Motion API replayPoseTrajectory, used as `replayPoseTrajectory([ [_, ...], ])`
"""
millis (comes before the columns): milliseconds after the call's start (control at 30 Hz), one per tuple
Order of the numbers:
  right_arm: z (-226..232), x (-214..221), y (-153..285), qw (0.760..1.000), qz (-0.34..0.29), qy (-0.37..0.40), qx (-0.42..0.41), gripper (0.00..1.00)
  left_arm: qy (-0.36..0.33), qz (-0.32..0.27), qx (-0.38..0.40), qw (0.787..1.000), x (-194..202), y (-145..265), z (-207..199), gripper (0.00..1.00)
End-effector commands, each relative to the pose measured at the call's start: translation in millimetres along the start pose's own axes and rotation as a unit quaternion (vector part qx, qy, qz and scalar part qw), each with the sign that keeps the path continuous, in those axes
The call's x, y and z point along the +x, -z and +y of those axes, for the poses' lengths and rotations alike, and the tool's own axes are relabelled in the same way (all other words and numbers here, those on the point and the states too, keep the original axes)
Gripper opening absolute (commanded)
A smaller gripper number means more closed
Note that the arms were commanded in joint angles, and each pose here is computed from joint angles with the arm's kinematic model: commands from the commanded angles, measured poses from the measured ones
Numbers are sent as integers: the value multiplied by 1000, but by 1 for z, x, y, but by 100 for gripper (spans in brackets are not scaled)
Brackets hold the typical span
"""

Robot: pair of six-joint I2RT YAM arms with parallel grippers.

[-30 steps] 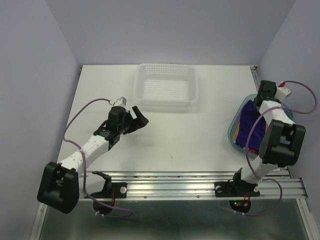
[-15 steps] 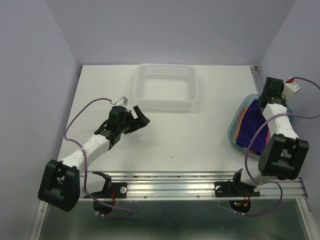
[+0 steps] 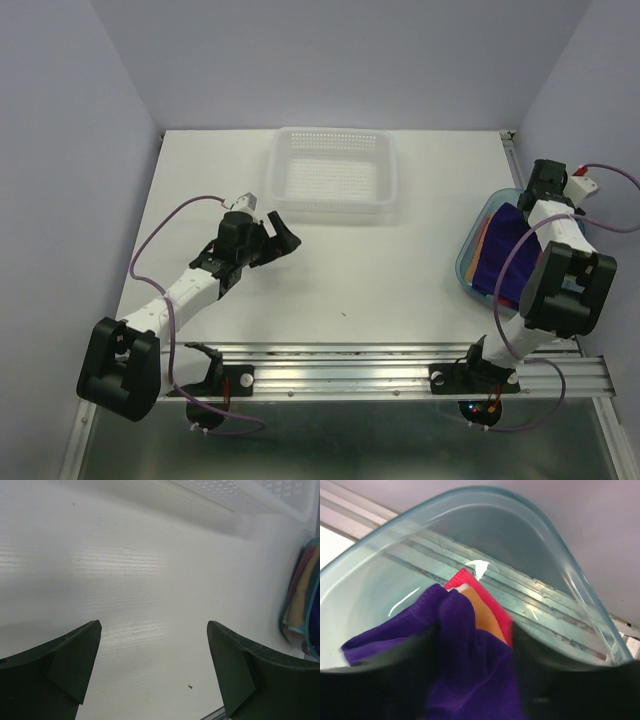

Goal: Fold and stack the towels
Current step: Neatly place the folded towel into the bin

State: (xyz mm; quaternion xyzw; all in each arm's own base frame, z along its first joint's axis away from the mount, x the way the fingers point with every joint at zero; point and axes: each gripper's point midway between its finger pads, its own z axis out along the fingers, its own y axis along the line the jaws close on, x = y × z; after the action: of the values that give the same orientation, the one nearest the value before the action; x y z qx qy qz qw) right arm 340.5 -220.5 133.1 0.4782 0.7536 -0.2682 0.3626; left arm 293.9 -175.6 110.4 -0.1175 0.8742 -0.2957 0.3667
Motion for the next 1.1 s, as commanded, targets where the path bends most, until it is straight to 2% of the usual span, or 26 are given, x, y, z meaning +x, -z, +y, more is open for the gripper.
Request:
replayPoseTrajectory([
  [0, 12, -34, 2, 1000, -20, -7, -14, 75, -16, -23, 34, 999, -16, 4, -21, 99],
  [67, 13, -47, 13, 999, -26, -30, -20, 85, -16, -24, 37, 999, -16, 5, -22, 99],
  [100, 12, -47, 19, 999, -19, -32, -27, 98, -16, -24, 38, 999, -17, 6, -23, 99],
  [133, 13, -51, 25, 998, -20, -41, -39, 100, -15, -25, 39, 999, -17, 6, -23, 99],
  [300, 14, -63, 81, 987, -26, -69, -145, 100, -16, -34, 51, 998, -21, 13, -30, 99],
  [400, 8, -46, 110, 976, -15, -78, -202, 100, -18, -44, 60, 997, -25, 20, -35, 99],
  [633, -19, -9, 155, 950, -29, -134, -280, 100, -7, -103, -2, 995, -48, 49, -20, 99],
  [800, -15, 2, 180, 928, -30, -129, -348, 100, 19, -153, -36, 987, -58, 77, -6, 99],
  [1067, -28, 2, 175, 934, -42, -155, -319, 100, 46, -182, -59, 980, -64, 95, 3, 99],
])
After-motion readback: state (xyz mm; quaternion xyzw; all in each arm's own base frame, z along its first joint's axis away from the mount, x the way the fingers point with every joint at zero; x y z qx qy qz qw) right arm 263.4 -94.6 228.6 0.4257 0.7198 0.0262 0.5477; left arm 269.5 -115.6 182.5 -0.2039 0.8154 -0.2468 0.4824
